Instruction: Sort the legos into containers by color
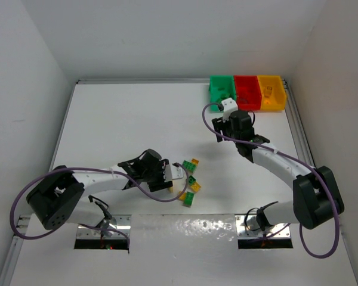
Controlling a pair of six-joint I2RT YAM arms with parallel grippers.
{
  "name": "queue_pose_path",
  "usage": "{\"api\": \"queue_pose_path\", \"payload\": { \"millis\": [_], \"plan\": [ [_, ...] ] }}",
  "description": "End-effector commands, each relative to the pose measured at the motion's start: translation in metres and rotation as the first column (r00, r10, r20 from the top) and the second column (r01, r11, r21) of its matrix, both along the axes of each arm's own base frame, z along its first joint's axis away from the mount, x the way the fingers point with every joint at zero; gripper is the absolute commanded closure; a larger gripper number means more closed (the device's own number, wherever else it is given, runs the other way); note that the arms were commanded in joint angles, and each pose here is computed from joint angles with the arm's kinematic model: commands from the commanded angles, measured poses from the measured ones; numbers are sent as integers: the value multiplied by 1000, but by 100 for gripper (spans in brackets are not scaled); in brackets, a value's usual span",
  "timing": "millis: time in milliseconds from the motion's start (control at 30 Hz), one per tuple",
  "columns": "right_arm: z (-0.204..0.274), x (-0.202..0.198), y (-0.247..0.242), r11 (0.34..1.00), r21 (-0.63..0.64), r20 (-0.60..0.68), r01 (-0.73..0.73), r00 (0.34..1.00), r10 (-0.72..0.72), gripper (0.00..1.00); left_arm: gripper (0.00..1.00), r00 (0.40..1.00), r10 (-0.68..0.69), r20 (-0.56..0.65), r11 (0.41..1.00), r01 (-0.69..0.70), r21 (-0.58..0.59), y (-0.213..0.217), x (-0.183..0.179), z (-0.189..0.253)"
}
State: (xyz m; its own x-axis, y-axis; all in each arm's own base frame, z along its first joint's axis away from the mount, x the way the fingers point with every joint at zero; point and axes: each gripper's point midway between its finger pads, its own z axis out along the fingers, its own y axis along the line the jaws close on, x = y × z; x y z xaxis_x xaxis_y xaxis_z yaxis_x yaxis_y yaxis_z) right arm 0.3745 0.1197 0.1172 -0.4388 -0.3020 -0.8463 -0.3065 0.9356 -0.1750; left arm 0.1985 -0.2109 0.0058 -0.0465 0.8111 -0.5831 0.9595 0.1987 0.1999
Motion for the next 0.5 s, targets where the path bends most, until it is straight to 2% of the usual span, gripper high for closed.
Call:
{"api": "queue_pose_path", "payload": {
  "millis": [0, 67, 100, 200, 467],
  "plan": [
    [11, 2, 0, 1000, -10, 37, -3, 999, 3, 31, 43, 998, -62, 32, 998, 63, -18, -10, 2, 7],
    [10, 1, 0, 1000, -10, 36, -4, 999, 5, 31, 40, 997, -68, 35, 997, 69, -18, -10, 2, 7],
    [8, 1, -1, 1000, -12, 33, -2, 999, 2, 31, 34, 996, -75, 37, 997, 76, -19, -11, 2, 8],
    [7, 0, -1, 1000, -14, 28, -3, 1000, 4, 31, 28, 994, -91, 68, 996, 92, -17, -13, 8, 13],
    [4, -1, -3, 999, -47, 26, -20, 999, 21, 31, 26, 965, -252, 73, 967, 249, 49, -12, 1, 15]
  ]
}}
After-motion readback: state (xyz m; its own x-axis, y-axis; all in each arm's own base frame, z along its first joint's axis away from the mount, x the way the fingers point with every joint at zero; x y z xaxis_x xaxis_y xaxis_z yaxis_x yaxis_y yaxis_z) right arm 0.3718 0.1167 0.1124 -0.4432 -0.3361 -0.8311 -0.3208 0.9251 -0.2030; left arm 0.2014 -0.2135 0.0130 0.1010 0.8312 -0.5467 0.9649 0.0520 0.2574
